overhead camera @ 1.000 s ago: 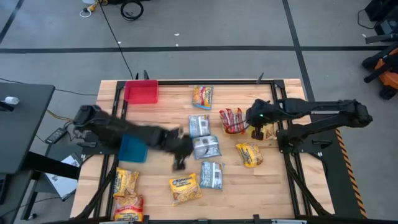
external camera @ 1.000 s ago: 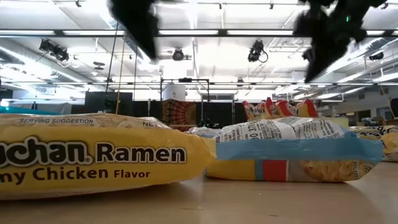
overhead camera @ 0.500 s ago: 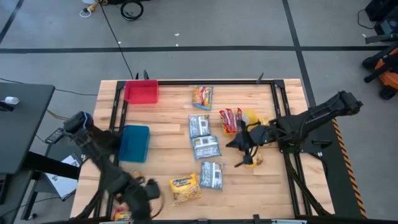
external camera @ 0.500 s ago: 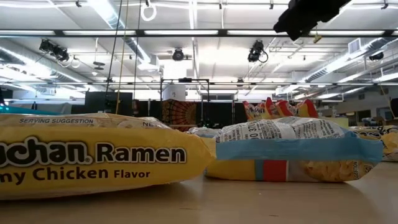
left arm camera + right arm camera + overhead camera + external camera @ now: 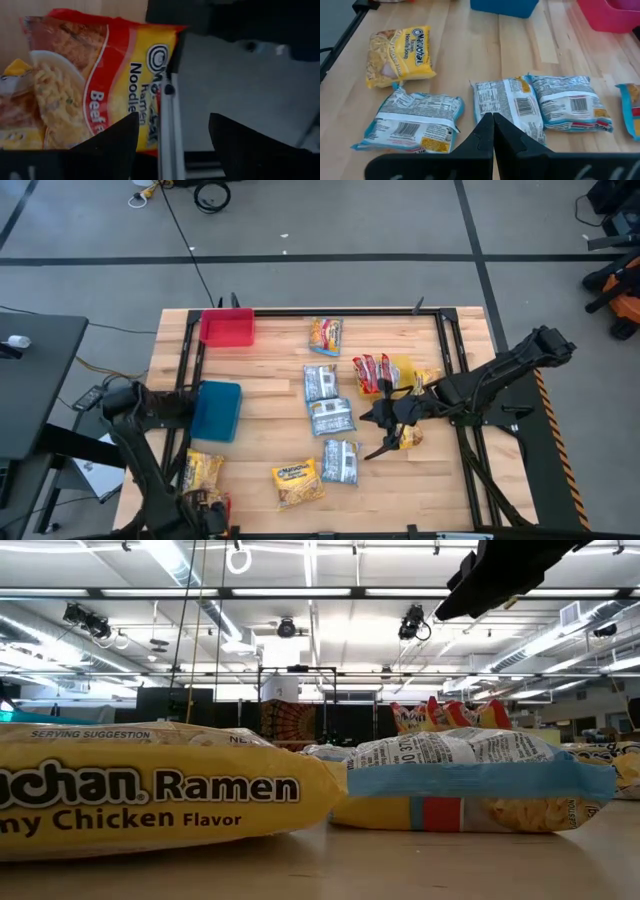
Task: Sort Maruchan noodles
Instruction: Put the red noodle pack into the yellow bin
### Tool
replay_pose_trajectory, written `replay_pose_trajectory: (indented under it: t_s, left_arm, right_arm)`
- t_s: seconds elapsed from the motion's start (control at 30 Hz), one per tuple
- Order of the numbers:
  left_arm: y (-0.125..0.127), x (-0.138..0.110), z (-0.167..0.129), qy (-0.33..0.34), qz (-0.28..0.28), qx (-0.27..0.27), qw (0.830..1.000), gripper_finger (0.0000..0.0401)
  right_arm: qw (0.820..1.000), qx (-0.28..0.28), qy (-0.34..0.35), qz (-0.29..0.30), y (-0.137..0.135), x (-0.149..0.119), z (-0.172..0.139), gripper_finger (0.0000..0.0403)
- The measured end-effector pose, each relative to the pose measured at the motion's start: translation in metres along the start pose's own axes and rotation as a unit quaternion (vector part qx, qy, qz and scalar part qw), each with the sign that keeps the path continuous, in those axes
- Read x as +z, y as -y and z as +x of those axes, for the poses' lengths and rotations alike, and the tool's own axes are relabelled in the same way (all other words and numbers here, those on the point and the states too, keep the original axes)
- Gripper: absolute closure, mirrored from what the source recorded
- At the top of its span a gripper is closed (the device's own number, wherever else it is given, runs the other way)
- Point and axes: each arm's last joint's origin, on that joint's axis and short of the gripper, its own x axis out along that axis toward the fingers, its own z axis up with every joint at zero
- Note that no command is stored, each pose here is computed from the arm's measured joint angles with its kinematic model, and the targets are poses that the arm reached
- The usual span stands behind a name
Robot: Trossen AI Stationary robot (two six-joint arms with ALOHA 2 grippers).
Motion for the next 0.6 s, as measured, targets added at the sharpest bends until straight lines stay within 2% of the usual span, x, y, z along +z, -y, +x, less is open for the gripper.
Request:
replay_pose_trajectory:
  t_s: [0.17, 0.37, 0.5, 0.6]
  left_arm:
    - [-0.002, 0.004, 0.027, -0.011, 0.007, 0.041, 0.999, 0.0164]
    - [-0.009, 0.009, 0.043, -0.021, 0.001, 0.092, 0.996, 0.0175]
    - [-0.014, 0.010, 0.045, -0.004, 0.033, 0.128, 0.991, 0.0188]
    - [-0.018, 0.013, 0.048, 0.007, 0.053, 0.151, 0.987, 0.0217]
  right_arm:
    - [1.000, 0.000, 0.004, -0.015, 0.001, 0.001, -0.002, 0.0397]
    - [1.000, 0.000, 0.005, -0.020, 0.001, 0.001, -0.002, 0.0397]
    - [1.000, 0.000, 0.005, -0.020, 0.001, 0.001, -0.002, 0.0396]
    - [1.000, 0.002, 0.005, -0.020, 0.001, 0.001, -0.002, 0.0396]
